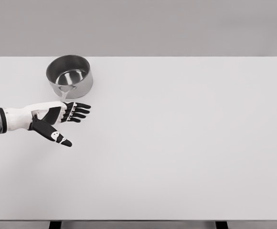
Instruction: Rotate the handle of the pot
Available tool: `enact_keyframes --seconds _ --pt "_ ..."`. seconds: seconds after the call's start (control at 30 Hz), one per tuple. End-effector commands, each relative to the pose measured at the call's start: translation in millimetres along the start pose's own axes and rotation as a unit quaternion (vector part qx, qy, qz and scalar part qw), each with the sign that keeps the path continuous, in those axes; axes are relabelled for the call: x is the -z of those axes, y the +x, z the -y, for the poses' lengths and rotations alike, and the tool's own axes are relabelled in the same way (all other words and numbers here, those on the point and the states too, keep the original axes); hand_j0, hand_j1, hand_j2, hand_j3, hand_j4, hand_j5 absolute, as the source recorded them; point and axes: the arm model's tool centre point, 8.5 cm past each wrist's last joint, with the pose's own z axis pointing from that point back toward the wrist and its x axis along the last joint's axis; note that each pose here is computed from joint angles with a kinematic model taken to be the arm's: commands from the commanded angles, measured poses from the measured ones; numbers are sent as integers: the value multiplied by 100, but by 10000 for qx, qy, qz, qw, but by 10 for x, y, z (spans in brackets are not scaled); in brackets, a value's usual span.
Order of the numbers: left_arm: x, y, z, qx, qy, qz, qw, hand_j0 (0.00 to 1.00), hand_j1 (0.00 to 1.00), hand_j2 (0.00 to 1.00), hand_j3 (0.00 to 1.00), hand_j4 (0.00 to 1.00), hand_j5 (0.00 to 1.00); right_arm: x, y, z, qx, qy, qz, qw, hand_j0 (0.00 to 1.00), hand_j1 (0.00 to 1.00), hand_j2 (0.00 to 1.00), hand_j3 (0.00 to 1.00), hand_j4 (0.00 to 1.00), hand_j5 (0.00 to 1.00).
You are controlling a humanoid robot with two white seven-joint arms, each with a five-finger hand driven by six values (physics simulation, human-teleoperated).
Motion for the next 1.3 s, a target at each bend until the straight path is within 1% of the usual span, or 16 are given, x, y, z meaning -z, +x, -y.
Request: enact_keyframes --seconds 0.0,0.13,0.33,0.47,0.77,1.07,1.27 --pt "-14 -7 -11 15 23 -25 10000 100 100 100 100 100 100 0 1 0 -3 1 2 10000 100 100 100 100 100 100" --pt "-31 -17 -22 69 58 -70 9999 100 100 100 100 100 100 0 1 0 -3 1 2 10000 100 100 100 100 100 100" --pt "-62 -104 -78 -24 151 -164 9997 100 100 100 100 100 100 0 1 0 -3 1 2 10000 100 100 100 100 100 100" --pt "-72 -108 -87 11 177 -190 9997 100 100 100 100 100 100 0 1 0 -3 1 2 10000 100 100 100 100 100 100" --pt "-100 -169 -142 -42 267 -269 9993 100 100 100 100 100 100 0 1 0 -3 1 2 10000 100 100 100 100 100 100" --pt "-121 -162 -152 -27 289 -266 9992 100 100 100 100 100 100 0 -4 -2 -3 3 -5 10000 100 100 100 100 100 100" --pt "-195 -158 -185 21 349 -327 9989 100 100 100 100 100 100 0 1 0 -3 1 2 10000 100 100 100 100 100 100"
